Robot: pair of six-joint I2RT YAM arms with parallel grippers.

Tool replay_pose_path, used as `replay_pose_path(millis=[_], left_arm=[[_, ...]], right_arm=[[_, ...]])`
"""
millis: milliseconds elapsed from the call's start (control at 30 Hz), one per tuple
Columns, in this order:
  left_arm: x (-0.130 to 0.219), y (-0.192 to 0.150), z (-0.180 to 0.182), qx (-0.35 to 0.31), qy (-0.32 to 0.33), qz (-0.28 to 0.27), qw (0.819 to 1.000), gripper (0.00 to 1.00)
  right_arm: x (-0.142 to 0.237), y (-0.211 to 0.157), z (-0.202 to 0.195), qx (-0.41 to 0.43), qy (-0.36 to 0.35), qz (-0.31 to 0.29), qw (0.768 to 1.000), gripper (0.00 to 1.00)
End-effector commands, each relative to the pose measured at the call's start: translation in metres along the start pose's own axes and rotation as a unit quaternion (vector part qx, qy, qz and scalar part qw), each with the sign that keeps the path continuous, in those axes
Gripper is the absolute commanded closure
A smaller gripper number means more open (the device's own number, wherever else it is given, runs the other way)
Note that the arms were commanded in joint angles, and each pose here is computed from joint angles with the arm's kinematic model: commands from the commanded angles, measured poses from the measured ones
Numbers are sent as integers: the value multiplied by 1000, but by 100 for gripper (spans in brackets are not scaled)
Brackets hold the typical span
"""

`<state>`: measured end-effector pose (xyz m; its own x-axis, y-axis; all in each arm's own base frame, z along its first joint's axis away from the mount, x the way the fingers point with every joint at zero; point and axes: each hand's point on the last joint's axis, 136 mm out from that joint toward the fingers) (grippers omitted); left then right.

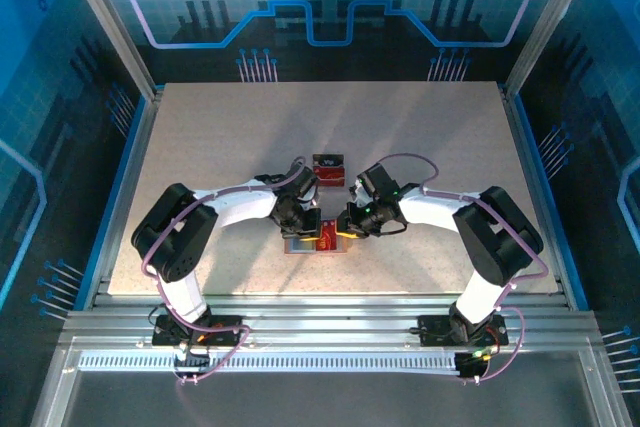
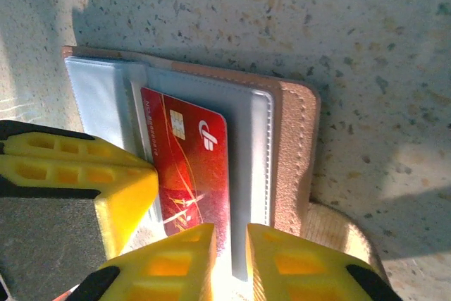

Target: Take the credit cards out of the card holder

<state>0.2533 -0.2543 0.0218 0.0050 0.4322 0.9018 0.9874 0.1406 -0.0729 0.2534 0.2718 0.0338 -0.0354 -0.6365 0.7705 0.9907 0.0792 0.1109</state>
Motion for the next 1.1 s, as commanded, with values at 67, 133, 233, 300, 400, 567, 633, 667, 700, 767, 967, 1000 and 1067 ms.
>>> replay_pose_path(millis=[67, 133, 233, 300, 400, 567, 633, 667, 700, 767, 967, 1000, 1067], left_arm=[[-5, -4, 10, -6, 30, 10, 999, 92], [-6, -5, 10, -6, 31, 12, 999, 92], [-7, -5, 11, -5, 32, 14, 999, 92], [-6, -5, 11, -5, 32, 14, 999, 92], [-7, -6, 11, -5, 31, 14, 999, 92], [-9, -8, 14, -3, 34, 17, 999, 92], [-9, -8, 15, -3, 33, 18, 999, 92], [-9, -8, 16, -2, 33, 17, 999, 92], [-10, -9, 16, -2, 33, 18, 999, 92], [-10, -10, 16, -2, 33, 18, 999, 92], [-9, -9, 14, -3, 28, 17, 999, 91], [-8, -9, 12, -3, 24, 17, 1000, 91], [-7, -9, 9, -3, 19, 16, 1000, 91]], right_arm=[[-9, -2, -6, -19, 14, 10, 1000, 80], [-12, -2, -6, -22, 19, 12, 1000, 80], [-15, -3, -7, -26, 25, 16, 999, 80], [-17, -4, -9, -28, 23, 18, 999, 79], [-18, -5, -10, -29, 23, 20, 999, 79], [-20, -4, -4, -32, 46, 17, 998, 79], [-20, -2, 0, -32, 55, 14, 998, 80], [-19, -1, 2, -32, 60, 10, 998, 80], [-17, -1, 3, -32, 62, 8, 998, 81], [-15, 1, 6, -30, 65, 4, 997, 82], [-7, 5, 17, -24, 81, -5, 996, 87], [-7, 6, 20, -24, 89, -5, 996, 87], [-7, 7, 24, -25, 99, -6, 995, 88]])
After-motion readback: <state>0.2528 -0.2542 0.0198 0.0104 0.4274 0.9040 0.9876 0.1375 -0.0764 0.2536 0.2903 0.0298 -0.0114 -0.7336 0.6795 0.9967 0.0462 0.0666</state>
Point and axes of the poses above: each hand's point on the last joint's axis, 136 mm out from that joint toward the fingers, its own x axis back along the fingers, its own z axis along the line the jaws close on, y = z × x, and after that the axes turned 9 degrees about x, right-handed
